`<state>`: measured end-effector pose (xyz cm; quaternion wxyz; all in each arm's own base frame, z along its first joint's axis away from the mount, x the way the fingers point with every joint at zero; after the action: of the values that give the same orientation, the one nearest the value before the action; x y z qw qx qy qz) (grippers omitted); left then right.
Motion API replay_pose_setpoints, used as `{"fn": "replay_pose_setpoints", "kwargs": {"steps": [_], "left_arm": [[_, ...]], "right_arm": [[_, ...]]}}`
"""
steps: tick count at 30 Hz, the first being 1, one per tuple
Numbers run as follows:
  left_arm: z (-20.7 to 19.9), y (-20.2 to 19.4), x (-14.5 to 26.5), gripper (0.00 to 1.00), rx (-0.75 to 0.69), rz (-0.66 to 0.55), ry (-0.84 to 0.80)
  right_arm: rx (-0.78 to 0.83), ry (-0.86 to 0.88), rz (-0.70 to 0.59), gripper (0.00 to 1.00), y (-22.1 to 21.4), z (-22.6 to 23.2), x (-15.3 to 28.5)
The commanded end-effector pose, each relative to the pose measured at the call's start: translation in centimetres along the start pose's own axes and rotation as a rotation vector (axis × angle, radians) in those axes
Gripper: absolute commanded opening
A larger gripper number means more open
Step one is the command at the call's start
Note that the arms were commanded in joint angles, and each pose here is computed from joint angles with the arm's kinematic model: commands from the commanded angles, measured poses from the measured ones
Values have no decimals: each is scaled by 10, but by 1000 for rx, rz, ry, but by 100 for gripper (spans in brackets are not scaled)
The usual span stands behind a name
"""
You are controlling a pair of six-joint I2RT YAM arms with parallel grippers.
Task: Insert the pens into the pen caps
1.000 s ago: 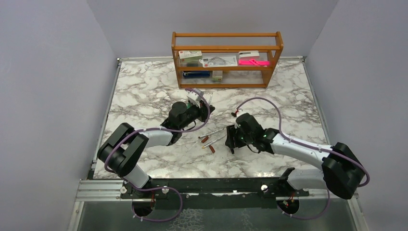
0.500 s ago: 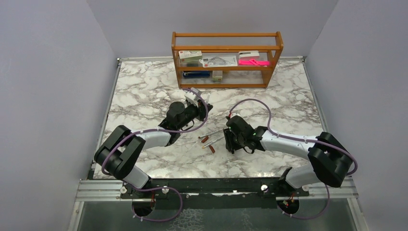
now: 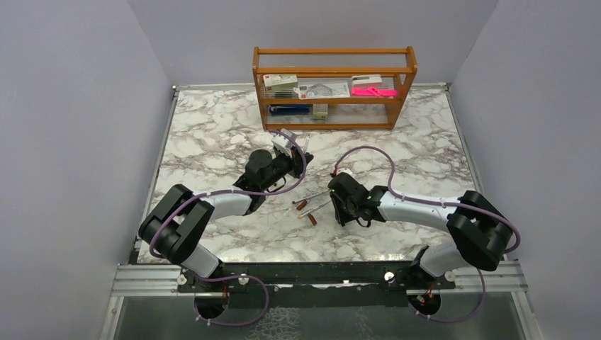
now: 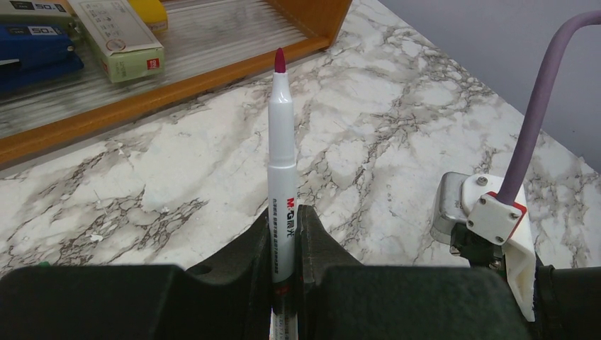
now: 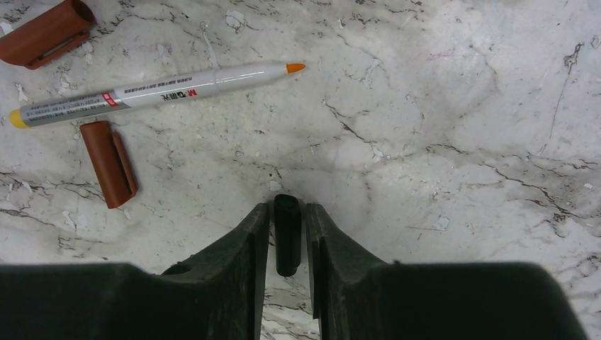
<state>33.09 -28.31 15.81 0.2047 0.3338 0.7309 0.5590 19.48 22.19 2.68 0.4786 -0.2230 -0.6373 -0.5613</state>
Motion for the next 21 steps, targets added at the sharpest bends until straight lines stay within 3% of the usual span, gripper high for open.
{"fn": "replay_pose_setpoints", "kwargs": {"steps": [1,5,10,21], "left_arm": [[2,4,1,0,0,-13,2],[-1,6,2,0,9,-16,-11],[-13,12,1,0,72,-31,-68],[-88,40,12,0,466,-196,-571]], "right_arm": [[-11,-32,-5,22,2,-1,-2],[-23,-35,-29,1,7,-2,1],[-60,7,-197,1,45,3,32],[-351,97,-829,1,148,-31,148]]}}
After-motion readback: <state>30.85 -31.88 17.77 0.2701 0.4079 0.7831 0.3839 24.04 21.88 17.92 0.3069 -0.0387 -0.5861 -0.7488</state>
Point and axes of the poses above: each gripper's point midway between its finger pads, its own x axis back along the fingers, its own z axis along the line the jaws close on, y = z × x, the point moved 1 cm from there along x, back along the fingers
